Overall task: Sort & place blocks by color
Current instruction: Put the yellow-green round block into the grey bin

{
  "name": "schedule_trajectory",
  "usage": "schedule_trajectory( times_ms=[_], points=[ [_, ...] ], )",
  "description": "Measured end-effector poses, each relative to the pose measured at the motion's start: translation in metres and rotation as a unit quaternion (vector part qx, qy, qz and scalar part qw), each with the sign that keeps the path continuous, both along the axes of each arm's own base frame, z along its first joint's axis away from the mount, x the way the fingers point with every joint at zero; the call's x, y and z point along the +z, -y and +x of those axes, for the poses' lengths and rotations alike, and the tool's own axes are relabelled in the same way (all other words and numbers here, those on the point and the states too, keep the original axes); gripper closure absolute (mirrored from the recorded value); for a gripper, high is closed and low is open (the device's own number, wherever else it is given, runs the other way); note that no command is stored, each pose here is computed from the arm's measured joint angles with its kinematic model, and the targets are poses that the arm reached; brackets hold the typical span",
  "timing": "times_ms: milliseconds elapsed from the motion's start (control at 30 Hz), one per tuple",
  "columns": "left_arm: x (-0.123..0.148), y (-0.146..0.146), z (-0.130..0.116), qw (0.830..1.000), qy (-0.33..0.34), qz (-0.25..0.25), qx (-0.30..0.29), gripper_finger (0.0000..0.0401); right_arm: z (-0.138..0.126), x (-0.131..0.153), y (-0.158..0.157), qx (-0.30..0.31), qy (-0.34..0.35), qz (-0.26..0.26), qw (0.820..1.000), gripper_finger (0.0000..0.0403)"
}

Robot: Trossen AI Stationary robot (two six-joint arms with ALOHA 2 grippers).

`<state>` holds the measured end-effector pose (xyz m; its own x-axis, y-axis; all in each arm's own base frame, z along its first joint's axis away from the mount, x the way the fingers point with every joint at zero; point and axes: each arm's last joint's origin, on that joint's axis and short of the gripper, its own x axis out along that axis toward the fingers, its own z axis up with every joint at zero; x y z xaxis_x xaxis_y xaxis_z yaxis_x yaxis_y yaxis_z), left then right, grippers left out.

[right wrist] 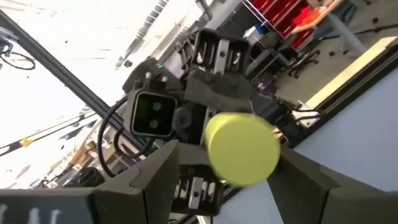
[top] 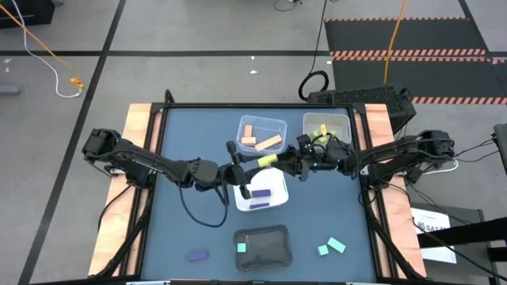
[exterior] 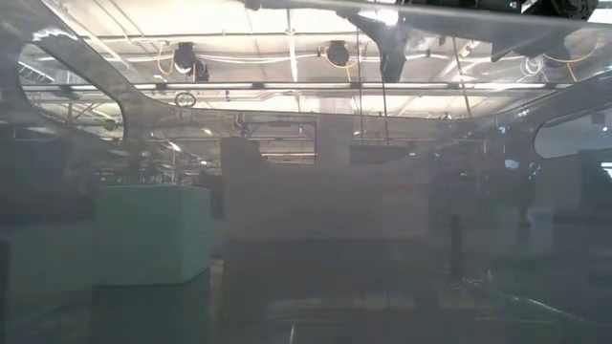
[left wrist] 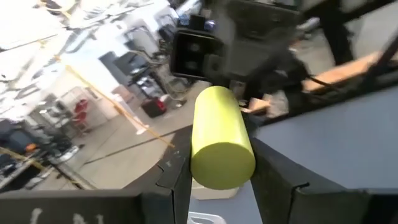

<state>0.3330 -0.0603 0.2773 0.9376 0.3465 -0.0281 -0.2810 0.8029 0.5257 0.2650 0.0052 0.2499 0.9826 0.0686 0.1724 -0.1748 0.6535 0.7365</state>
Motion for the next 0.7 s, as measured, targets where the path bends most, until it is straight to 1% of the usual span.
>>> schedule_trajectory(
  times_ms=[167, 367, 500, 600, 700],
  points=[
    [0.002, -0.005, 0.001, 1.000, 0.007, 0.002, 0.008, 0.0271, 0.003, -0.002, 0.001, -0.026, 0.010, 0.001, 1.000, 0.0188],
    [0.000, -0.006, 0.001, 1.000, -0.001, -0.004, 0.010, 0.0271, 0.003, -0.001, 0.002, -0.056, 0.018, -0.017, 0.998, 0.0188],
    [0.001, -0.009, 0.002, 1.000, 0.005, -0.005, 0.013, 0.0271, 0.003, 0.000, 0.003, -0.060, 0.018, -0.022, 0.998, 0.0190],
    [0.002, -0.012, 0.002, 1.000, 0.009, 0.002, 0.017, 0.0271, 0.003, 0.000, 0.003, -0.072, 0.018, -0.033, 0.997, 0.0202],
    [0.002, -0.016, 0.003, 1.000, 0.009, 0.003, 0.019, 0.0271, 0.003, -0.001, 0.004, -0.088, 0.016, -0.040, 0.995, 0.0224]
  ],
)
